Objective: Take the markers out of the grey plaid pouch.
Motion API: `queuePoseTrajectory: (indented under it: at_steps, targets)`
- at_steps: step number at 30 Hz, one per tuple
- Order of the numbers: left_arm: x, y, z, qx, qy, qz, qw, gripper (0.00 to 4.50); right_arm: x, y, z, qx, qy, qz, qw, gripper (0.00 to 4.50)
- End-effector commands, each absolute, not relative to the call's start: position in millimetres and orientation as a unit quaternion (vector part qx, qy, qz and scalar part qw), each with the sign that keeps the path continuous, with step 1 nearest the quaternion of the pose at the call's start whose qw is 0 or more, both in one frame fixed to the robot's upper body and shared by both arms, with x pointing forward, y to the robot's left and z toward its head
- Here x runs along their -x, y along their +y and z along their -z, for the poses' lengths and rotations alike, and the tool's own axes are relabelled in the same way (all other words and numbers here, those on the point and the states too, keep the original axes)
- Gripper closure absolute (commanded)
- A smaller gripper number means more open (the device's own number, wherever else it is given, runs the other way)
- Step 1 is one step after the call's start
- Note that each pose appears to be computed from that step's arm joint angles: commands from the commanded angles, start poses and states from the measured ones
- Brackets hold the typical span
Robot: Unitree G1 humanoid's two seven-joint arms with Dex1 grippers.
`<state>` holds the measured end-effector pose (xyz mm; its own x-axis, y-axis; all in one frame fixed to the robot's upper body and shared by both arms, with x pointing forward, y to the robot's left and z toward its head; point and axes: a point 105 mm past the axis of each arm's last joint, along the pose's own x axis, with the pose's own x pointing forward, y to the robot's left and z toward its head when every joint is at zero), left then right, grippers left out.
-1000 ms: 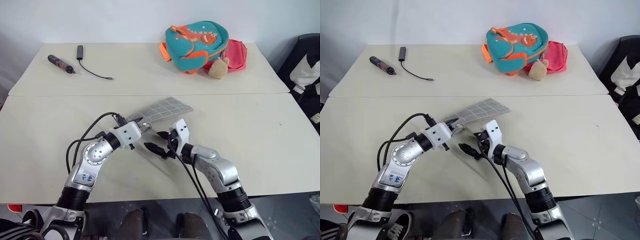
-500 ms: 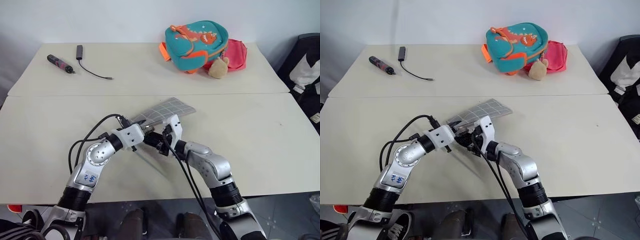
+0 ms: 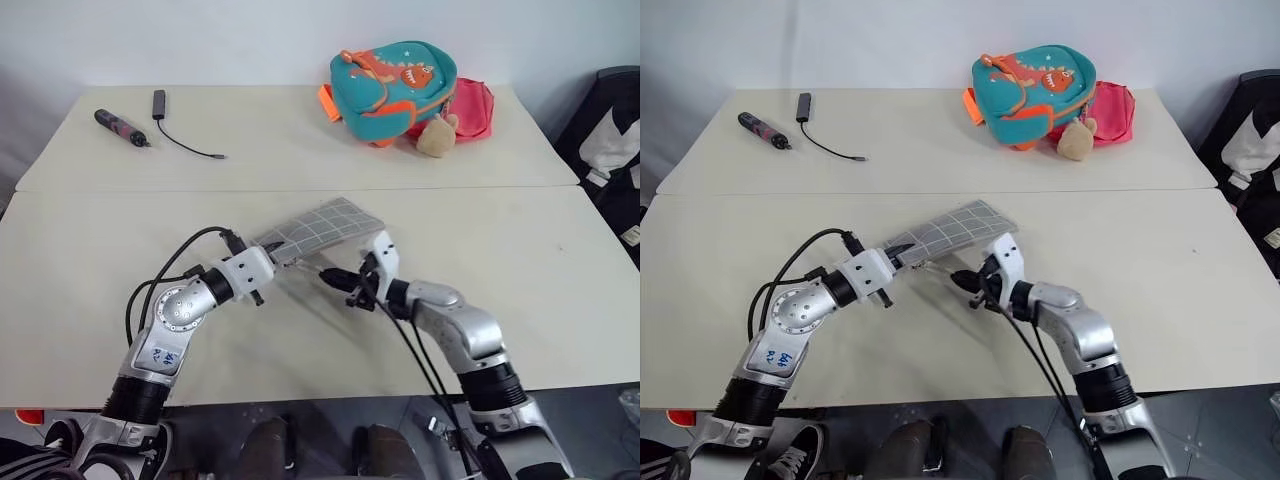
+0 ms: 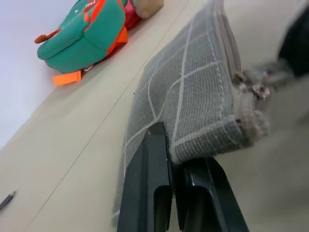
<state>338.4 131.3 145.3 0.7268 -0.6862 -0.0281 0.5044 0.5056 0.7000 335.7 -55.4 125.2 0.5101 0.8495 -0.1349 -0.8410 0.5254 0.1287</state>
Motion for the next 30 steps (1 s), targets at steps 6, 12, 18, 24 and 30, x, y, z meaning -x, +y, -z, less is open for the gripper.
queuePoseTrajectory:
  at_steps: [6,12,18,24,30]
  targets:
    - [-327,153,-157,-0.357,-0.145,0.373,0.844,4.5,-365,-120,-159,0.03,0.054,-0.424,0.904,4.48]
    - [-327,166,-147,-0.385,-0.127,0.373,0.834,4.5,-375,-158,-164,0.053,0.054,-0.387,0.919,4.48]
    - [-330,174,-147,-0.382,-0.121,0.363,0.841,4.5,-369,-158,-161,0.055,0.055,-0.407,0.91,4.48]
    - [-340,164,-149,-0.377,-0.13,0.341,0.851,4.5,-301,-82,-159,-0.014,0.062,-0.577,0.815,4.48]
    - [-336,137,-142,-0.357,-0.136,0.36,0.851,4.5,-265,-30,-168,-0.068,0.056,-0.626,0.775,4.48]
